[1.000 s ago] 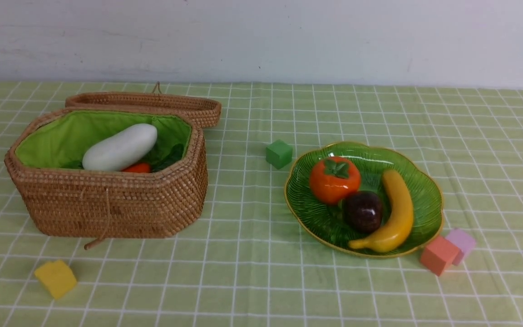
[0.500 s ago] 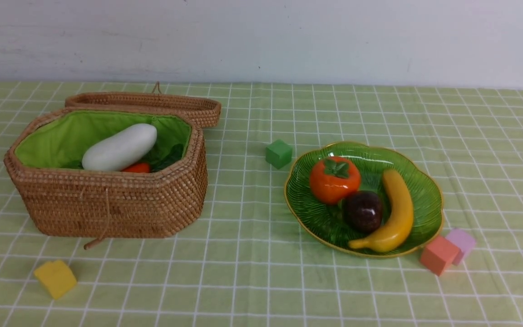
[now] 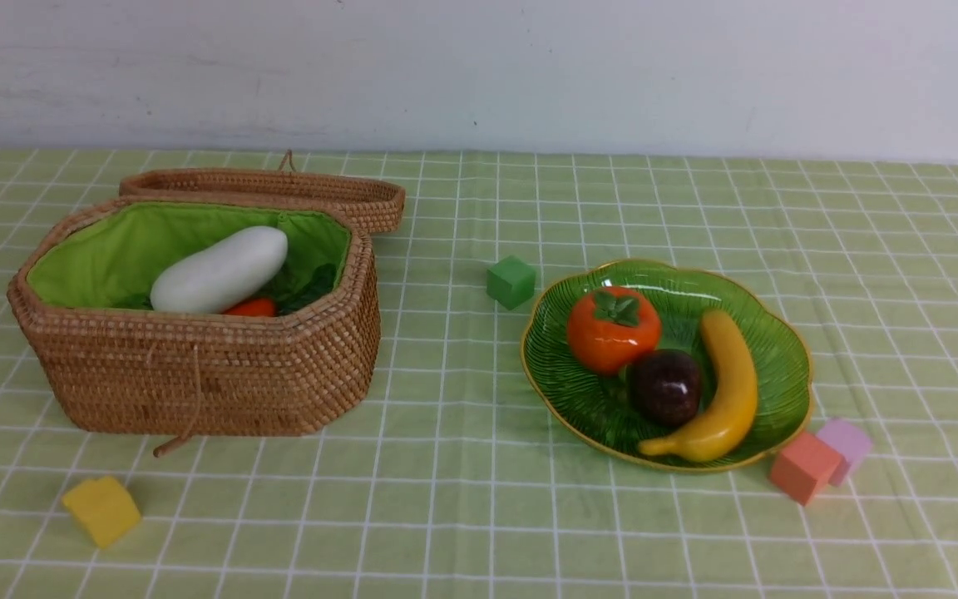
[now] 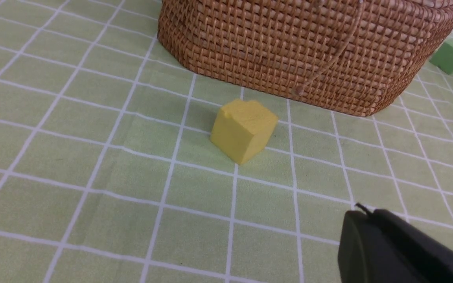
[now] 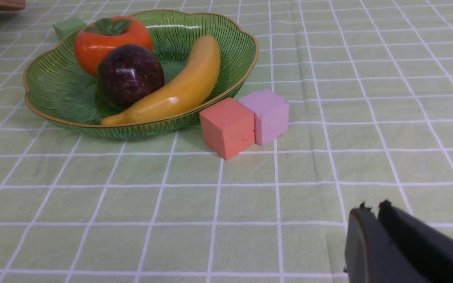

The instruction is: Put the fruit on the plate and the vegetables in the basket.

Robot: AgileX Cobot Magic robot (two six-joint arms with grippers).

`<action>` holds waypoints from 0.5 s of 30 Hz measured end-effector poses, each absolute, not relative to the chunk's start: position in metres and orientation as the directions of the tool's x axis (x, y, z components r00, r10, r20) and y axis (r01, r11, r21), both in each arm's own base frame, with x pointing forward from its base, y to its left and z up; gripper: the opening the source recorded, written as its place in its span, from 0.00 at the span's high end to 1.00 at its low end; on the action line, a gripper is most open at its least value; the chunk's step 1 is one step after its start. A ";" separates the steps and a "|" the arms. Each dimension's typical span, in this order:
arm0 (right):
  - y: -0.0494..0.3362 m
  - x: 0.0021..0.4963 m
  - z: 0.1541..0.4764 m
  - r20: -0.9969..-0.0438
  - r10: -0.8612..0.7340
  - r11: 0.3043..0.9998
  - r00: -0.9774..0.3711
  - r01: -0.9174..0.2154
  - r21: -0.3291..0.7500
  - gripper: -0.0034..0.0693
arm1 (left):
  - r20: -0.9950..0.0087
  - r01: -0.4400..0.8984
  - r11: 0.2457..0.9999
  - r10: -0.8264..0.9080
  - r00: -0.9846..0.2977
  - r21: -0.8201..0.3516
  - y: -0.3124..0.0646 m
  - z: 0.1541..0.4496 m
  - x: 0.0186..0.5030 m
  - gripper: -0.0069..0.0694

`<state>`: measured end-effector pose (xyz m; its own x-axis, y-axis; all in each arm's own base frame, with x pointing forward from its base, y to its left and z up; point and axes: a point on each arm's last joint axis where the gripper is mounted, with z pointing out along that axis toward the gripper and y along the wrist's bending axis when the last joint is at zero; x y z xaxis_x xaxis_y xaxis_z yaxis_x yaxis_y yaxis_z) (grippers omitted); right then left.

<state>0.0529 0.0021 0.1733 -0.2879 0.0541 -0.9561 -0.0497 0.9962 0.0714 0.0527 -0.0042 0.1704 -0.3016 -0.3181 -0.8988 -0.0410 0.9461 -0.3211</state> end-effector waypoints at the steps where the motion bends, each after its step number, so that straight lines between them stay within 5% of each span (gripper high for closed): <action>1: 0.002 0.053 0.173 -0.956 0.054 0.996 -0.288 -0.050 0.071 0.89 | -0.899 -0.041 0.946 -0.318 -0.302 -0.321 -0.004 0.170 0.053 0.93; 15: 0.002 0.053 0.173 -0.956 0.054 0.996 -0.288 -0.050 0.071 0.87 | -0.899 -0.041 0.946 -0.317 -0.302 -0.320 -0.004 0.170 0.053 0.92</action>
